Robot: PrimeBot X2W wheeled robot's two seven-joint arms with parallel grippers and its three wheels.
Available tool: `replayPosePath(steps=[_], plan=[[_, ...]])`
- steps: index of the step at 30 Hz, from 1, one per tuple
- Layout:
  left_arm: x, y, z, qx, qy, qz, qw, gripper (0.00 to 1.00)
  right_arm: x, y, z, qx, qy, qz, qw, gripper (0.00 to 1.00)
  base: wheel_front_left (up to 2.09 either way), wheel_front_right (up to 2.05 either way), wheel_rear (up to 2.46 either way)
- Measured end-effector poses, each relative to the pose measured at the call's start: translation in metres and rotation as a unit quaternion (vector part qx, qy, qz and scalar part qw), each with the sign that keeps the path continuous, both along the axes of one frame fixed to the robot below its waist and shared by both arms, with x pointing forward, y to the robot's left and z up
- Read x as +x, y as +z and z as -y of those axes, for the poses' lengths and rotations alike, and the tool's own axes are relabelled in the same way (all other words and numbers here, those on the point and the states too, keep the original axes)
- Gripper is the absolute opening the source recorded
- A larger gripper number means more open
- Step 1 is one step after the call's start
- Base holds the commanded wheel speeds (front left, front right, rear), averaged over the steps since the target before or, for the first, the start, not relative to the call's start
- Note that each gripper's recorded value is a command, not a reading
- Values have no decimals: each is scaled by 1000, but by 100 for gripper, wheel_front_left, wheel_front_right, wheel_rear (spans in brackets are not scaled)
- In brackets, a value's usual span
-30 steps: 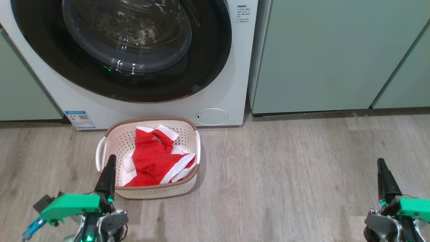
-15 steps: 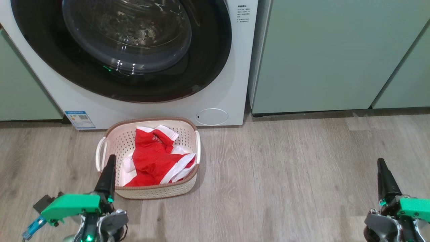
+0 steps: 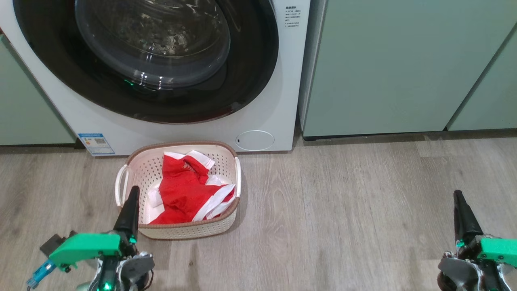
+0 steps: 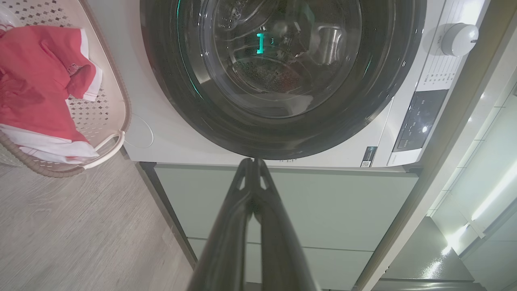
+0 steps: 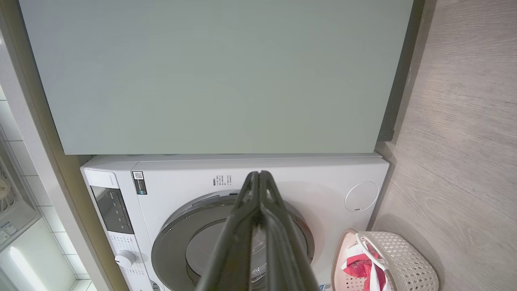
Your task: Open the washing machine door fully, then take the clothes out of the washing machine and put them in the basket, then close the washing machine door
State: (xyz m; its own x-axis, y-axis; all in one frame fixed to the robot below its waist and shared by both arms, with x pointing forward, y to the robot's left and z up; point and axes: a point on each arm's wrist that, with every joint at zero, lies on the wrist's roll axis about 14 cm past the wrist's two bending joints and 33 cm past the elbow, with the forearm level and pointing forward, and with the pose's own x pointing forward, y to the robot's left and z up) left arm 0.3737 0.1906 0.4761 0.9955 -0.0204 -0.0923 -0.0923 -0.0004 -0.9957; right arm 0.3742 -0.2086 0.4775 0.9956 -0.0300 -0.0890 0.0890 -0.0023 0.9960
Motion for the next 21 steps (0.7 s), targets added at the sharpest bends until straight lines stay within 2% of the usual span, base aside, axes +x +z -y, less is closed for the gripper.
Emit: replayPosePath(steps=[21], plan=[[0, 0, 0, 0, 0, 0, 1000, 0, 0, 0, 0, 0, 0, 0, 1000, 0, 0, 0, 0]])
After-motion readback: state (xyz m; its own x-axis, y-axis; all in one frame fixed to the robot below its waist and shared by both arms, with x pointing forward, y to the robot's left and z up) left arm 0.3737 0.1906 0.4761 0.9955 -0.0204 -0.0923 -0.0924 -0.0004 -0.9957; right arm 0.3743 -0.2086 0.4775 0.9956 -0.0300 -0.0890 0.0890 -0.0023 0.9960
